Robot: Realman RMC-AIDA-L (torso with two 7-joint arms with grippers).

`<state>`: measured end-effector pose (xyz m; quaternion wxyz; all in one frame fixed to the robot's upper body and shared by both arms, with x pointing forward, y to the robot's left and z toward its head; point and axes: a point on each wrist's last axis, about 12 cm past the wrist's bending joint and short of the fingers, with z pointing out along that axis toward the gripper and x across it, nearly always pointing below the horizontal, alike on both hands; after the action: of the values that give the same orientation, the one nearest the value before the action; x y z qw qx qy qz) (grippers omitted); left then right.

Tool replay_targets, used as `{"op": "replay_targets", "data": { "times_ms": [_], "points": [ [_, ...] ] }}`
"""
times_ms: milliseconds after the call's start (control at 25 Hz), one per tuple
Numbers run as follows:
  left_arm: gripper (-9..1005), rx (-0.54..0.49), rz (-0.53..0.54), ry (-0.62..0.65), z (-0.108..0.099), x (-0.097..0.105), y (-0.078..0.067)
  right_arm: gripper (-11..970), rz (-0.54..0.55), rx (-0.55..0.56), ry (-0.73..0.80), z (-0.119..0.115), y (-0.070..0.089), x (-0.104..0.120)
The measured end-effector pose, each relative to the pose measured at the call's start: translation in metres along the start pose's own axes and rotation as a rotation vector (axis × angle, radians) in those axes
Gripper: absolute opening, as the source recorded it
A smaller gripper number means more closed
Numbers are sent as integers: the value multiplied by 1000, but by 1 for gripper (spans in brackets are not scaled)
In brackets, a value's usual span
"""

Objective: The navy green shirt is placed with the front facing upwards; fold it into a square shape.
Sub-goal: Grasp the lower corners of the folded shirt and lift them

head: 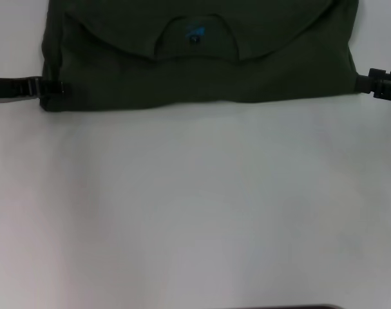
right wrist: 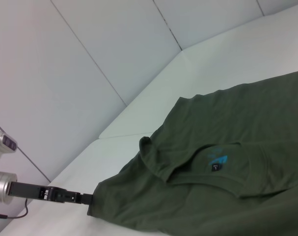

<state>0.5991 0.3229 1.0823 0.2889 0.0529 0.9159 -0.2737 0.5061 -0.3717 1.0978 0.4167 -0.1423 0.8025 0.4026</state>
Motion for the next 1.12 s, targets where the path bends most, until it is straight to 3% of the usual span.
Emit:
{"op": "replay_targets", "data": {
  "times_ms": [680,1120],
  "points": [
    [512,-14,6,27,7,7,0,779,12,1,2,-1,0,3],
    [507,-3,0,65,14,4,-10,778,15,1,1,-3,0,3]
  ]
}}
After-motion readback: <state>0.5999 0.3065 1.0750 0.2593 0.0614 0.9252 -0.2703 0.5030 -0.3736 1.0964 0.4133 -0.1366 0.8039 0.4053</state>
